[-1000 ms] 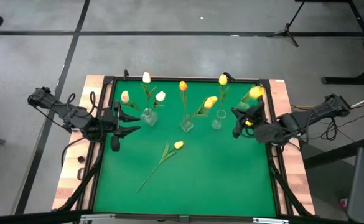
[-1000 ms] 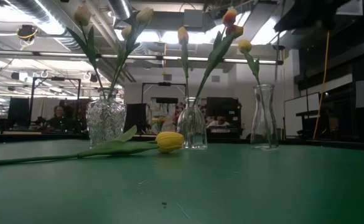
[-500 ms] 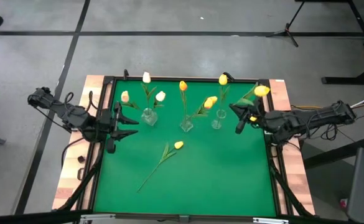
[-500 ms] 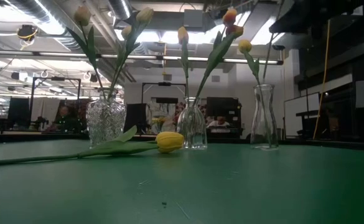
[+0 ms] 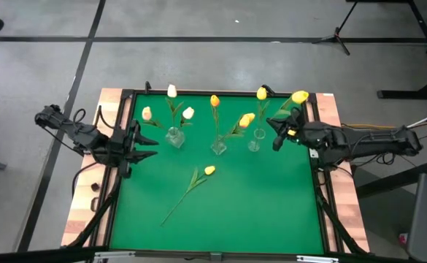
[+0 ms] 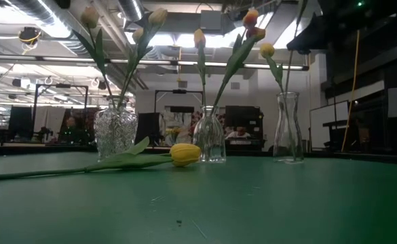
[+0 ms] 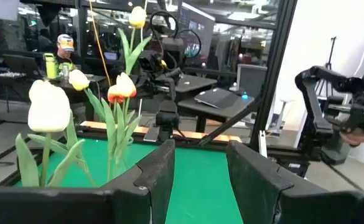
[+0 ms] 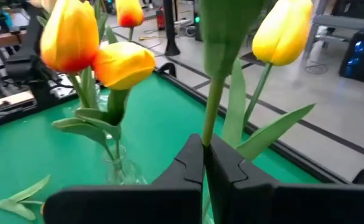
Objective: Sort flowers into vase by color
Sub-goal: Put the right yellow flower into the right transparent vase
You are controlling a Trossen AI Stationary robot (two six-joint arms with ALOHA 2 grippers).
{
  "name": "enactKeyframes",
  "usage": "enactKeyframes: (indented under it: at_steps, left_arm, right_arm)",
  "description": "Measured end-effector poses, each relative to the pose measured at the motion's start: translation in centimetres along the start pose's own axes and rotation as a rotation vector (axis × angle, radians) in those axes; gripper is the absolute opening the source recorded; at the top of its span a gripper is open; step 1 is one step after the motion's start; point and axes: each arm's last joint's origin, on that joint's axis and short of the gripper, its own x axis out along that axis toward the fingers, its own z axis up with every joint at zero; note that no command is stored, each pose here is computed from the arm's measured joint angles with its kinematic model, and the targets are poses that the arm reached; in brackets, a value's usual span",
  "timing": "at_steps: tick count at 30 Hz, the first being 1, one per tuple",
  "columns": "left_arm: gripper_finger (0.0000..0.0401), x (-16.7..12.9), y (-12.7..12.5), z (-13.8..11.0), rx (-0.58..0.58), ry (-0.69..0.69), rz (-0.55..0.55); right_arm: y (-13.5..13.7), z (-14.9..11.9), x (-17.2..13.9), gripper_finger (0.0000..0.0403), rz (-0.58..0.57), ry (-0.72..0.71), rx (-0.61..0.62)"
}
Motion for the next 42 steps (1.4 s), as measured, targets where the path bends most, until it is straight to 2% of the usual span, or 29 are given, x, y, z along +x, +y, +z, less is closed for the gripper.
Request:
enactKeyframes:
  at_steps: [10, 18, 22, 26, 35, 42]
  left_arm:
    - [0.0144, -0.2, 0.2, -0.8, -0.028, 0.003, 0.0]
    - [0.0144, -0.2, 0.2, -0.8, -0.052, 0.003, 0.0]
    - [0.0144, -0.2, 0.2, -0.8, -0.052, 0.003, 0.0]
    - [0.0144, -0.2, 0.2, -0.8, -0.052, 0.003, 0.007]
    - [0.0143, -0.2, 0.2, -0.9, -0.051, 0.004, 0.01]
    - [0.0143, -0.2, 0.2, -0.9, -0.053, 0.005, 0.01]
  right_arm:
    - [0.1, -0.9, 1.1, 0.0001, -0.008, 0.074, -0.038]
    - [-0.3, -3.6, 1.3, 0.0001, 0.035, 0.003, 0.037]
    - [-0.6, -4.0, 1.1, 0.0004, 0.01, -0.003, 0.04]
    - [-0.7, -3.9, 1.1, 0.0031, -0.015, -0.012, 0.046]
    - [-0.6, -4.3, 1.1, 0.0101, 0.027, 0.03, 0.051]
    - [-0.6, -4.3, 1.1, 0.0138, 0.026, 0.032, 0.051]
